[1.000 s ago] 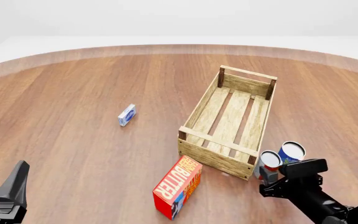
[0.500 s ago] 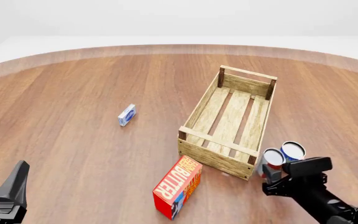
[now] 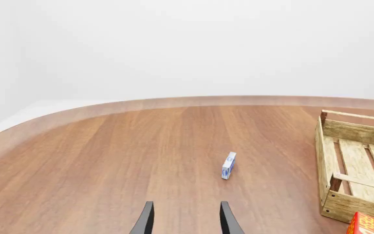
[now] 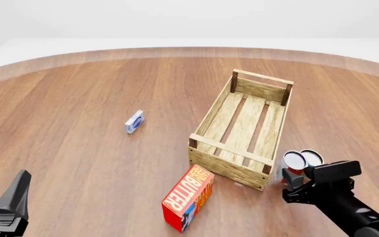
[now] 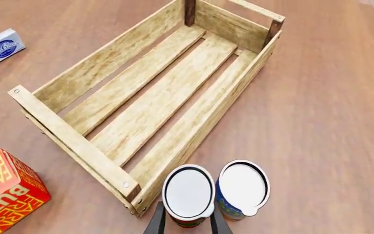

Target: Pick up the tomato sauce, and put it in the wooden tray.

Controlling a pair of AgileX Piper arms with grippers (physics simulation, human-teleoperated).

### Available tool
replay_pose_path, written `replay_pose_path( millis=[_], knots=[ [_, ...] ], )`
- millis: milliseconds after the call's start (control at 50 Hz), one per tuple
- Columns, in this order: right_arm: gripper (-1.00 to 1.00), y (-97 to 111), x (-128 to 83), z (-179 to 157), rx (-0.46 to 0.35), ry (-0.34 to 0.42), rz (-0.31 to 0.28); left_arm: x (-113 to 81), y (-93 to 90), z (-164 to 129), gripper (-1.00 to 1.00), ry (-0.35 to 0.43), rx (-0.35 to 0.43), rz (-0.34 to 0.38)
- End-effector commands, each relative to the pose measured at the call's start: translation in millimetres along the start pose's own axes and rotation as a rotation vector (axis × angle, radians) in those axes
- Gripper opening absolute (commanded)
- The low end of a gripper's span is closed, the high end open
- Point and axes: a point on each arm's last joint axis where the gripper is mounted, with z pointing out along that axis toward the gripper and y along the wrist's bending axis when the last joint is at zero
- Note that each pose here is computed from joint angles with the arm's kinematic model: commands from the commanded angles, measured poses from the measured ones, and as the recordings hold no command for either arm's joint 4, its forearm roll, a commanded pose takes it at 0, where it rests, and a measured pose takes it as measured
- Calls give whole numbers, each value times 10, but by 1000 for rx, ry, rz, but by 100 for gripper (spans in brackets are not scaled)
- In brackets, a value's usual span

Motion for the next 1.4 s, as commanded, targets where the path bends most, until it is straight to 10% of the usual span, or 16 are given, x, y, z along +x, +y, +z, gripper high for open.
replay_pose_path(
  millis=[20, 1400],
  knots=[
    [-100, -9, -105, -85, 3, -20, 13, 0, 0, 0, 100, 0, 0, 0],
    [-100, -59, -538, -573, 26, -138, 29, 0, 0, 0, 100, 0, 0, 0]
  ],
)
